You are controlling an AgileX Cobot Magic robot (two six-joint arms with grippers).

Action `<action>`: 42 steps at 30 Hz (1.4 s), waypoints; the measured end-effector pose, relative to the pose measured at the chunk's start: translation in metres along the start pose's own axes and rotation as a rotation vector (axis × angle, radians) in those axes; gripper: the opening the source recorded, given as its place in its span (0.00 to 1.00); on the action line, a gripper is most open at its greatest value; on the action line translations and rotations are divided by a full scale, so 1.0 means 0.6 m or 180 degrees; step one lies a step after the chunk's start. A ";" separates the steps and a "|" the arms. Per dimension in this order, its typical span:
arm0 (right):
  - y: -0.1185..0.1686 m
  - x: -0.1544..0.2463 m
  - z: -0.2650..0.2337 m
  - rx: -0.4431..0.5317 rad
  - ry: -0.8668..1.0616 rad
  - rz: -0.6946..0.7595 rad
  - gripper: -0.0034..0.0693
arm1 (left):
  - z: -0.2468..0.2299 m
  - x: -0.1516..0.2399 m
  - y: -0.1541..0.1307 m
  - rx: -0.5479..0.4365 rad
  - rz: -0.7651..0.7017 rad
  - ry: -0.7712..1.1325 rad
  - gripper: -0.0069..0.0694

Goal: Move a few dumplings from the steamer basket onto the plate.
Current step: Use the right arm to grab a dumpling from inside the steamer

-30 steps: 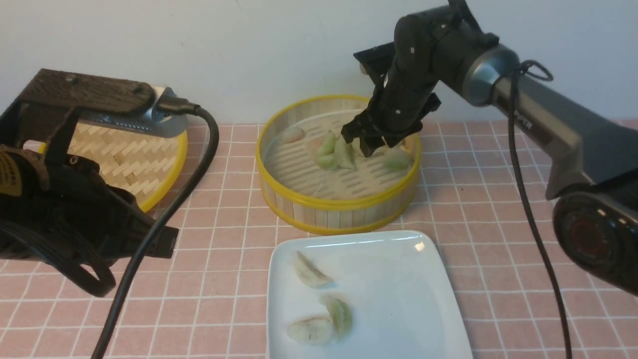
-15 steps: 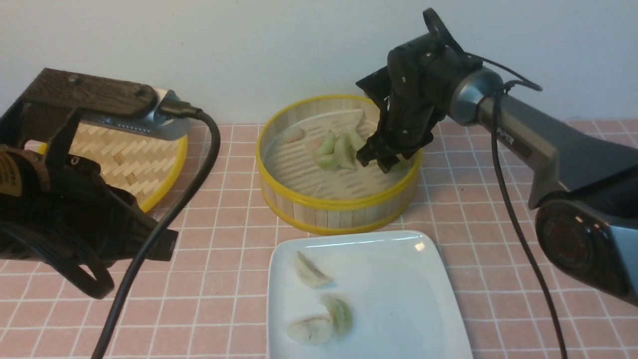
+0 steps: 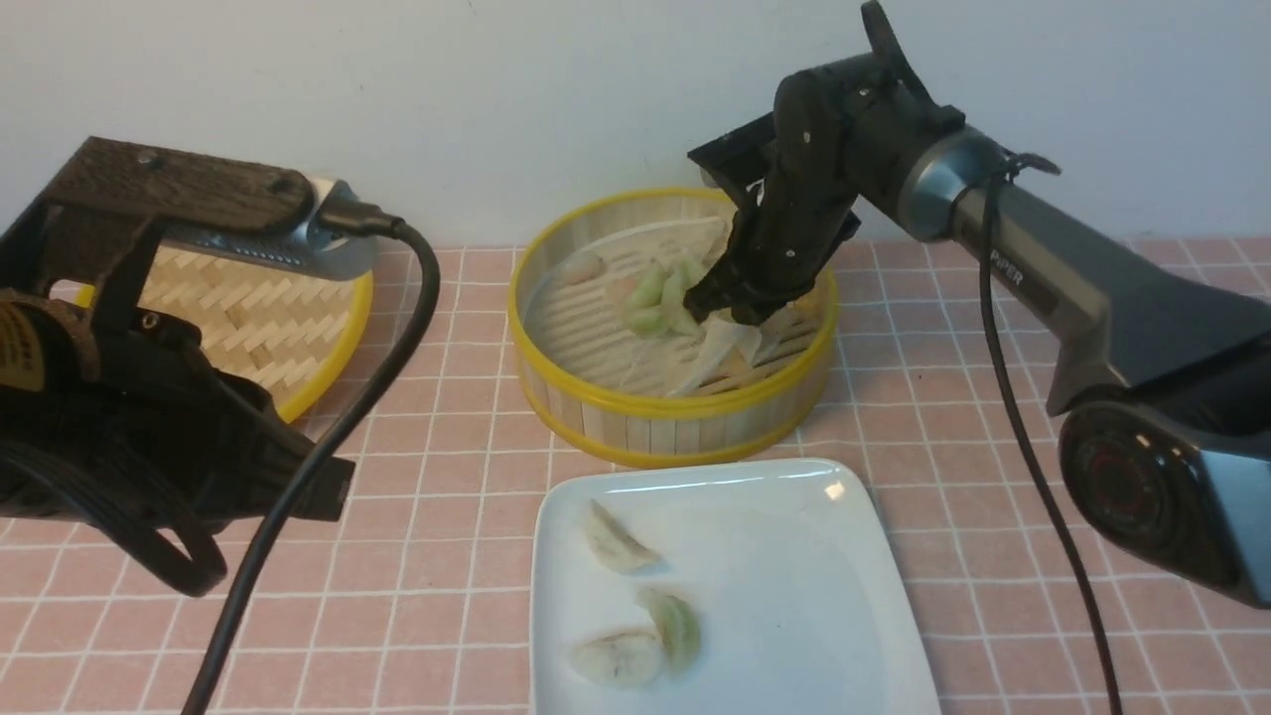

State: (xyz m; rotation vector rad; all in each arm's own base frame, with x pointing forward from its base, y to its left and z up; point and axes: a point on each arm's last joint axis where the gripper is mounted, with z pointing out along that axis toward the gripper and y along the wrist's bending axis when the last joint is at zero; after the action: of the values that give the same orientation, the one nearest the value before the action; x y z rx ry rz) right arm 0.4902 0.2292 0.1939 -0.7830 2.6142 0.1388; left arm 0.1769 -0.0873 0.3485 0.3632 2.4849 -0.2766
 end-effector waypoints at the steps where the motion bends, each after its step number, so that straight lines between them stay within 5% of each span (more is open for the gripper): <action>1: 0.003 -0.003 -0.003 -0.0040 -0.0034 0.0016 0.03 | 0.000 0.000 0.000 0.0000 0.0000 0.0000 0.08; 13: -0.010 -0.006 -0.014 0.0322 -0.0038 -0.0049 0.08 | 0.000 0.000 0.000 0.0000 0.0021 0.0000 0.08; 23: -0.011 0.000 0.005 0.0334 0.0033 0.0014 0.55 | 0.000 0.001 0.003 -0.0055 0.0058 0.0028 0.08; 27: -0.013 0.004 0.029 0.0373 0.0035 0.0017 0.62 | 0.000 0.003 0.003 -0.0062 0.0058 0.0070 0.08; 31: -0.016 0.004 0.043 0.0424 -0.0001 0.0023 0.54 | 0.000 0.004 0.003 -0.0064 0.0058 0.0087 0.08; 33: -0.019 0.004 0.041 0.0466 -0.0015 0.0065 0.26 | 0.000 0.006 0.003 -0.0069 0.0057 0.0113 0.08; 36: -0.017 0.007 0.029 0.0413 0.0071 0.0141 0.08 | -0.001 0.006 0.003 -0.0072 0.0057 0.0132 0.08; 42: -0.016 -0.012 -0.039 0.0415 -0.0138 0.0167 0.03 | -0.001 0.006 0.003 -0.0072 0.0057 0.0132 0.08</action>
State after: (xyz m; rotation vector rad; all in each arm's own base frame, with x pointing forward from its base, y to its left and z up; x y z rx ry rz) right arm 0.4924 0.2199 0.2186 -0.6595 2.5739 0.0001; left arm 0.1744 -0.0845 0.3462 0.3855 2.5221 -0.2357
